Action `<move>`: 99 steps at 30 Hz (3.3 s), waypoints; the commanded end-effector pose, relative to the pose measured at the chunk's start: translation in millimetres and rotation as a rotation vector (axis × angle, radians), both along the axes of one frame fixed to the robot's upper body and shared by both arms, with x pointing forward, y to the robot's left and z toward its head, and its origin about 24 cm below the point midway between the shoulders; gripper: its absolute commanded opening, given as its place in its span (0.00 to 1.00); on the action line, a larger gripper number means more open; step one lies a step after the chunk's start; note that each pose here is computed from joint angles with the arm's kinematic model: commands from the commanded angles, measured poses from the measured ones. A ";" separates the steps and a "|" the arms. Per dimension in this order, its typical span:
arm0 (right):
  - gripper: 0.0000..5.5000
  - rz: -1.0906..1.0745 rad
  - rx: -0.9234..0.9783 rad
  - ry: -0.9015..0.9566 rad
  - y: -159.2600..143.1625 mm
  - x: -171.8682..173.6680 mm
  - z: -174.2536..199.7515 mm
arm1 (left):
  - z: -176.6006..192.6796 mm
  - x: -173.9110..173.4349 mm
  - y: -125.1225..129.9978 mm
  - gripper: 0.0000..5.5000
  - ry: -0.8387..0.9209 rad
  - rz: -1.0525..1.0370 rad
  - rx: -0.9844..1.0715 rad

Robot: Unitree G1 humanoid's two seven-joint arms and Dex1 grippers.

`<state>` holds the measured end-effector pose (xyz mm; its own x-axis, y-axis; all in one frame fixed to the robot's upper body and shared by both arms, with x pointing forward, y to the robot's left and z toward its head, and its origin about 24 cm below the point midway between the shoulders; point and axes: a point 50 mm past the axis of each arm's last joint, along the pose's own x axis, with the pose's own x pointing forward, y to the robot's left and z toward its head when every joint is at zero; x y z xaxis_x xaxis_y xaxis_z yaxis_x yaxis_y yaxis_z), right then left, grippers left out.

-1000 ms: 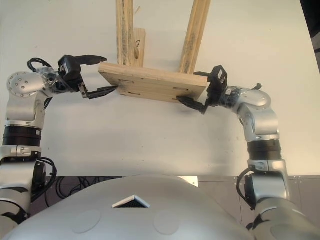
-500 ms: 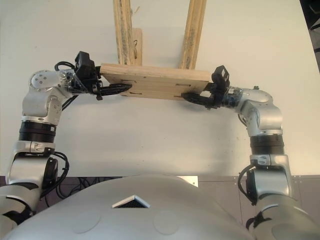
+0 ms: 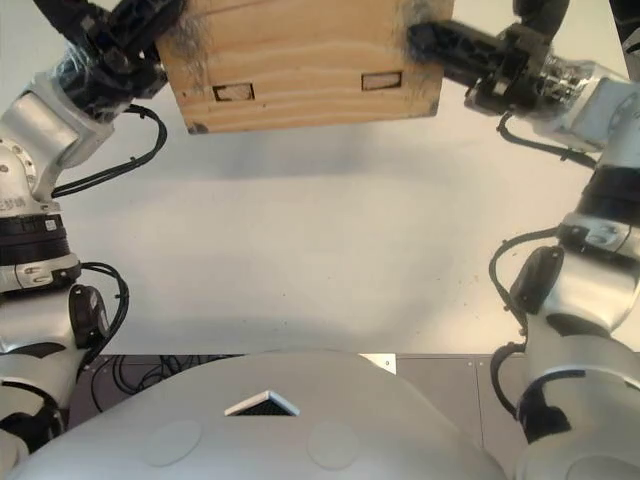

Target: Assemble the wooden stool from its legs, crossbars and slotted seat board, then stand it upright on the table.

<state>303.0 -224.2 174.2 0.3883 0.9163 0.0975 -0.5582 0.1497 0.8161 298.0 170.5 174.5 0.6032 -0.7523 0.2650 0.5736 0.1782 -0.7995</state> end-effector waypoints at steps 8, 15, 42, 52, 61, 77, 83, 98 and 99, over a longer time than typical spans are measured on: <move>0.26 -0.340 0.236 0.186 11.3 60.0 63.8 | 28.0 77.4 5.9 0.33 0.573 0.543 -0.014; 0.41 -0.486 0.137 0.390 19.8 70.0 23.8 | 27.6 97.9 13.8 0.48 0.545 0.679 -0.059; 0.02 -1.212 -0.438 -0.392 72.2 -33.4 -69.5 | -75.9 -9.2 55.9 0.12 -0.160 1.030 0.819; 0.00 -1.218 -0.611 -0.399 74.0 -12.6 -79.8 | -82.8 -14.0 39.4 0.00 -0.197 1.046 0.807; 0.00 -1.060 -0.732 -0.567 76.7 14.7 -61.9 | -115.2 -26.8 13.8 0.00 -0.056 1.145 0.762; 0.00 -0.969 -0.748 -0.598 81.2 24.8 -53.6 | -128.6 -14.4 -12.0 0.00 -0.024 1.132 0.775; 0.00 -1.009 -0.747 -0.562 66.9 21.6 -61.6 | -112.4 -0.1 -13.6 0.00 -0.063 1.134 0.724; 0.00 -1.034 -0.698 -0.530 80.4 19.4 -70.9 | -120.8 -10.3 -14.0 0.00 -0.054 1.053 0.738; 0.00 -1.024 -0.702 -0.536 81.2 18.5 -72.2 | -123.4 -13.1 -10.5 0.00 -0.044 1.061 0.746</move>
<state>325.2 -147.9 107.1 0.9850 0.1402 0.1004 -0.1508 0.9827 0.1076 292.5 151.9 60.5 0.9937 0.0900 0.0668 -0.0652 0.9489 -0.3087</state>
